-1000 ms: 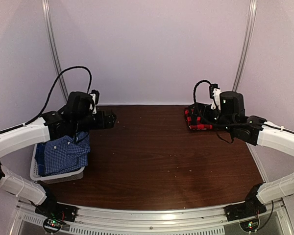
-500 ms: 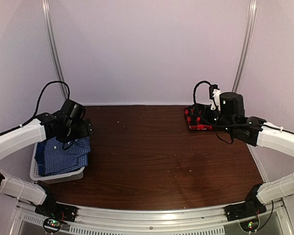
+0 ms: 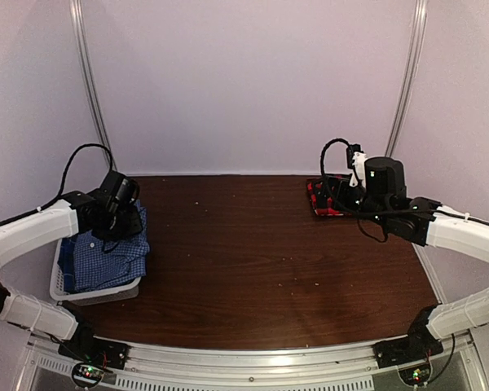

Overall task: Fold and stack the long sleeve shirts
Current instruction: Pick up the square-folded shirt from the bin.

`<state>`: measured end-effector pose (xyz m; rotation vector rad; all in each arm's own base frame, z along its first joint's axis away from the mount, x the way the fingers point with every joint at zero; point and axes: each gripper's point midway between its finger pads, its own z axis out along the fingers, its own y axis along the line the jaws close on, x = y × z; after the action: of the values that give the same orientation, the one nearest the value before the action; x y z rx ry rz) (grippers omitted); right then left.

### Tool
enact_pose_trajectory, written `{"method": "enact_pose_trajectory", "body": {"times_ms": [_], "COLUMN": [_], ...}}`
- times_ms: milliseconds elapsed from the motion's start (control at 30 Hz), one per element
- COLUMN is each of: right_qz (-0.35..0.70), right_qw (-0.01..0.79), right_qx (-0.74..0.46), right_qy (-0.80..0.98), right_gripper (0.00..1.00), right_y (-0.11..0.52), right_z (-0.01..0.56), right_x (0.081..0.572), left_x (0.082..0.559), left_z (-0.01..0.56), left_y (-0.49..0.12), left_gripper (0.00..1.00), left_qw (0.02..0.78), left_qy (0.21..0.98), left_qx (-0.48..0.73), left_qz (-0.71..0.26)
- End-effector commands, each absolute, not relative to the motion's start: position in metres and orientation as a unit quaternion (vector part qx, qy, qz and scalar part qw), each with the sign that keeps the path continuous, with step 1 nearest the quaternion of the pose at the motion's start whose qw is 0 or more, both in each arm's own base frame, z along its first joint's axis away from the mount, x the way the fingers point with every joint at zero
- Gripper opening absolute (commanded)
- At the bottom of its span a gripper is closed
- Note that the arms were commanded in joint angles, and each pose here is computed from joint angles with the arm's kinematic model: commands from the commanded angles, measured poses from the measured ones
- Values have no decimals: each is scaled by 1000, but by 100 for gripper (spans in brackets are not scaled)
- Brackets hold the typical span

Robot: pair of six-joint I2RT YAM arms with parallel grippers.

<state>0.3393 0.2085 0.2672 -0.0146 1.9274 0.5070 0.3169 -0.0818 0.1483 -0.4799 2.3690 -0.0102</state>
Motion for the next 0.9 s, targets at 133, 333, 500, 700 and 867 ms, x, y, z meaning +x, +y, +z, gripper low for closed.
{"method": "enact_pose_trajectory", "body": {"times_ms": [133,333,500,700,867], "right_qz": [226,225,223,217,206], "right_qw": [551,552,556,564,580], "right_qx": [-5,-6,-5,-4,6], "right_qy": [804,803,801,797,788], "right_gripper": [100,100,100,100,100], "right_y": [208,208,208,205,196], "right_z": [273,273,276,283,299], "right_x": [336,336,338,339,339], "left_x": [326,341,353,350,327], "left_z": [163,202,259,326,390], "left_y": [-88,-121,-180,-278,-367], "left_gripper": [4,0,0,0,0], "left_qw": [371,403,440,472,486], "left_qy": [912,906,888,846,792], "left_qx": [-172,-105,-16,103,201], "left_qz": [-18,-73,-133,-225,-310]}}
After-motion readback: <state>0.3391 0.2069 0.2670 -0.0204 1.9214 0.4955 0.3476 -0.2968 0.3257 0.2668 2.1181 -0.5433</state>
